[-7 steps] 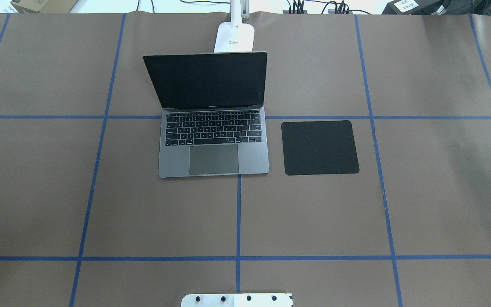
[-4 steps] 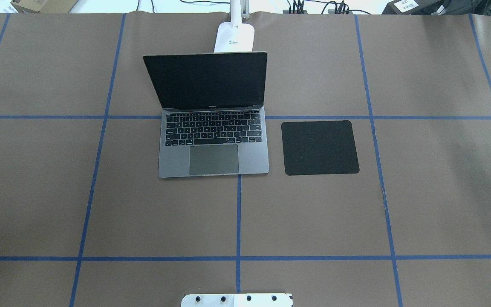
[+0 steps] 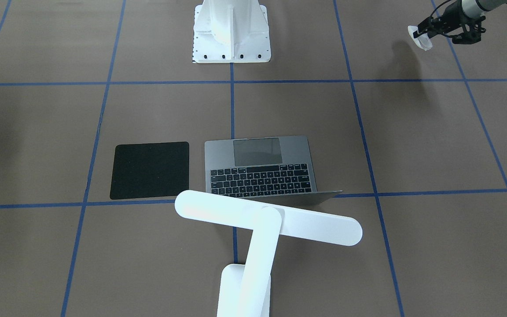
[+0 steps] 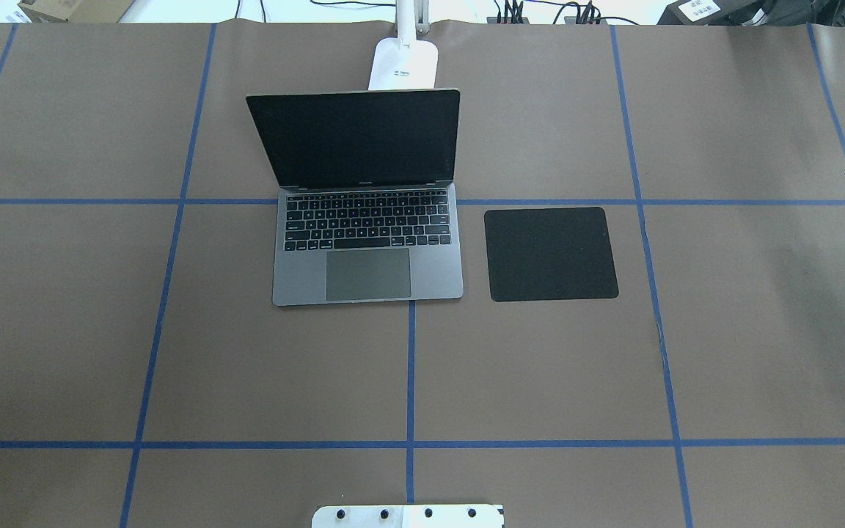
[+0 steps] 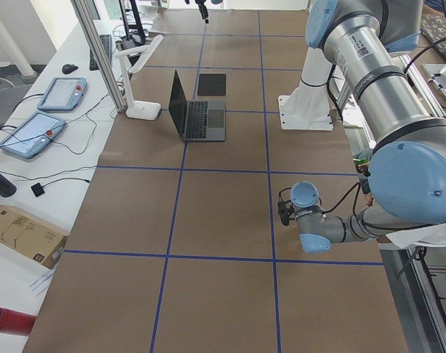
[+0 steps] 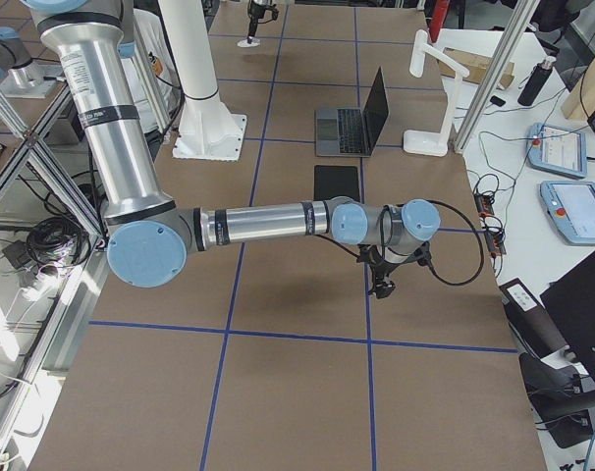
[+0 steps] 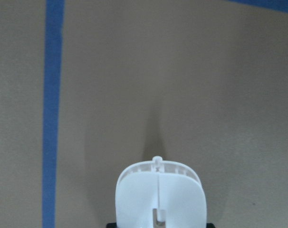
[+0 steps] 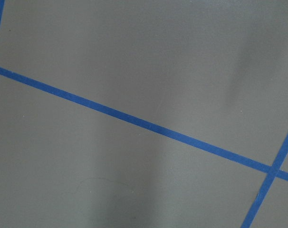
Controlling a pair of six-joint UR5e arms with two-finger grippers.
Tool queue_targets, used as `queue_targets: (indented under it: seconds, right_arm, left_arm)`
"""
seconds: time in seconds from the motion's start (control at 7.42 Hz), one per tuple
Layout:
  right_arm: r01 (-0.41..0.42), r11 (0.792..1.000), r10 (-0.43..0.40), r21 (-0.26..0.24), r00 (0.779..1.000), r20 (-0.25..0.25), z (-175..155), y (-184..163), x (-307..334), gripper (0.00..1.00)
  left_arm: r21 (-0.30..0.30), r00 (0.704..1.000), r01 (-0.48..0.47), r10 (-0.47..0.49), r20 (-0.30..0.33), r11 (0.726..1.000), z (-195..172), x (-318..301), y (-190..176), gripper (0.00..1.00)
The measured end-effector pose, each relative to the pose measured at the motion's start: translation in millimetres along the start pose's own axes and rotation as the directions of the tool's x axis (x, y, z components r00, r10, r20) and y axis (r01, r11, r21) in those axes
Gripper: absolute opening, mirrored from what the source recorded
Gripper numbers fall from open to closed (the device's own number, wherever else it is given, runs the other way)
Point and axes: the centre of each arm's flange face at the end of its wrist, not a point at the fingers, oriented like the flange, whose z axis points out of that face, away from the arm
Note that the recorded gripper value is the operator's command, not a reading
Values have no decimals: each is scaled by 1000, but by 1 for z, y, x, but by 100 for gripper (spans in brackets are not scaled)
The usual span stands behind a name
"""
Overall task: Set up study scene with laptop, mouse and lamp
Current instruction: 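Carry the white mouse with the left gripper across onto the black mouse pad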
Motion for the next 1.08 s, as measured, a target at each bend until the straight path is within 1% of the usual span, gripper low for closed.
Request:
queue_targets:
  seconds: [0.13, 0.27, 0.4, 0.54, 0.81, 0.94, 1.08]
  right_arm:
    - [-2, 1000, 2, 0, 1000, 2, 0, 0, 0, 98]
    - [-7, 1000, 7, -2, 1000, 6, 2, 0, 0, 98]
    - [-11, 1000, 11, -7, 1000, 10, 5, -1, -1, 98]
    - [-14, 1000, 14, -13, 1000, 13, 9, -2, -3, 98]
    - [-14, 1000, 15, -22, 1000, 15, 14, -3, -5, 98]
    - [-13, 1000, 14, -24, 1000, 16, 15, -4, -6, 98]
    - [-12, 1000, 12, -26, 1000, 16, 16, -4, -7, 98]
  left_arm:
    - [1, 999, -4, 5, -39, 1000, -4, 30, 3, 43]
    - [13, 998, -6, 7, -67, 1000, -6, 76, 2, 43]
    - [36, 997, 3, 0, -75, 999, -6, 134, -4, 43]
    - [66, 998, 12, -7, -70, 998, -7, 198, -13, 43]
    - [139, 997, 1, 10, -76, 990, -14, 302, -45, 43]
    - [180, 997, -13, 26, -72, 984, -19, 369, -68, 43]
    - [217, 998, -21, 33, -53, 976, -28, 449, -93, 43]
